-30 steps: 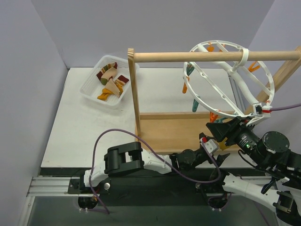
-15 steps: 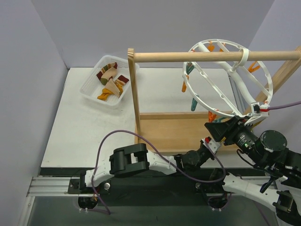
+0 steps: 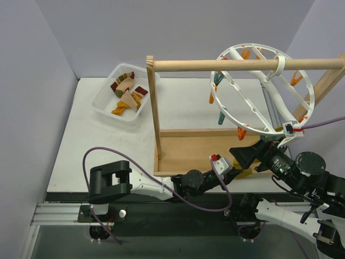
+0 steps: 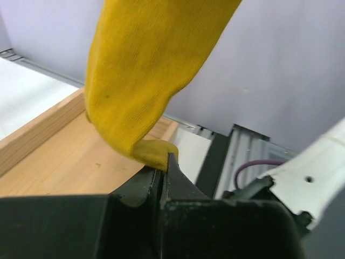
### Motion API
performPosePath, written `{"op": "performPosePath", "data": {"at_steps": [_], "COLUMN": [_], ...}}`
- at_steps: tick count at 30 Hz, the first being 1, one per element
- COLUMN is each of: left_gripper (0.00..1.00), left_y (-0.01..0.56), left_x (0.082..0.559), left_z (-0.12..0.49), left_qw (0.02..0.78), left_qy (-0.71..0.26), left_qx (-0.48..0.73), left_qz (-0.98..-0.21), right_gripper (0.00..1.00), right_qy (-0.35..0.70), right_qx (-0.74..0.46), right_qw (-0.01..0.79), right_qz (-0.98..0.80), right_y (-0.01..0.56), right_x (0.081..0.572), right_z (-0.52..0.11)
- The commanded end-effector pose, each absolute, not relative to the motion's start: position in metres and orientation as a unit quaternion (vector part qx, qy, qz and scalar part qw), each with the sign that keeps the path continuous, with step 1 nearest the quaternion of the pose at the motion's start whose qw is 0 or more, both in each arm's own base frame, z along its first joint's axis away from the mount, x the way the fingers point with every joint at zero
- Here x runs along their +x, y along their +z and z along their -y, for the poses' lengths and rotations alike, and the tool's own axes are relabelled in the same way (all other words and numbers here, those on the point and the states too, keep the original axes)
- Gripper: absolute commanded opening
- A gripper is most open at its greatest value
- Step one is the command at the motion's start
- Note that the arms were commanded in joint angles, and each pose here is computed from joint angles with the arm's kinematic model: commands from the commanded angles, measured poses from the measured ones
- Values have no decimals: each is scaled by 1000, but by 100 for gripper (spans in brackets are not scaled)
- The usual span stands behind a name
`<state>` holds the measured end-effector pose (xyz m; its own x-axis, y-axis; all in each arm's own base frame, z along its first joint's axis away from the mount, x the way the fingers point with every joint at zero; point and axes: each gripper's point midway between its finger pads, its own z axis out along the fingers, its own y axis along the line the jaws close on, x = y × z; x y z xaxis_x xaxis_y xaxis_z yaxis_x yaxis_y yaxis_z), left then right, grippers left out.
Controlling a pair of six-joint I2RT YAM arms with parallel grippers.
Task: Remove the socks clipped to the hanger
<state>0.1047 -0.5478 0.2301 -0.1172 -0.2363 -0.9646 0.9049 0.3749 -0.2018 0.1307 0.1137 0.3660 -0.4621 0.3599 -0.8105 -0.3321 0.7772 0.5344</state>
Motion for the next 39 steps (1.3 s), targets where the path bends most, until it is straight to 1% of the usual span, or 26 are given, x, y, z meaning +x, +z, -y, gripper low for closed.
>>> {"op": "performPosePath", "data": {"at_steps": [1, 5, 10, 17, 26, 30, 39], "left_gripper": [0, 0, 0, 0, 0, 0, 0], "left_y": [250, 247, 246, 239, 246, 248, 249], "left_x": [81, 76, 71, 80, 93, 88, 77], "left_z": [537, 528, 522, 506, 488, 483, 472], "left_qw": [556, 548, 534, 528, 537, 527, 502], "left_qy": [-524, -522, -519, -502, -486, -499, -517], "left_qx": [308, 331, 352, 349, 344, 345, 347], "left_qz": [-567, -564, -568, -590, -597, -595, -600], "right_gripper": [88, 92, 93, 86, 84, 82, 72], "right_qy": [336, 331, 333, 332, 328, 309, 246], "right_qx": [-13, -36, -49, -31, -22, -4, 29], "right_qw": [502, 484, 472, 492, 501, 512, 546], "right_qz": [-797, -809, -815, -804, -801, -801, -800], "right_y": [361, 354, 348, 353, 358, 360, 373], "right_x": [117, 107, 97, 92, 87, 89, 110], "right_z": [-108, -105, -99, -79, -63, -50, -33]}}
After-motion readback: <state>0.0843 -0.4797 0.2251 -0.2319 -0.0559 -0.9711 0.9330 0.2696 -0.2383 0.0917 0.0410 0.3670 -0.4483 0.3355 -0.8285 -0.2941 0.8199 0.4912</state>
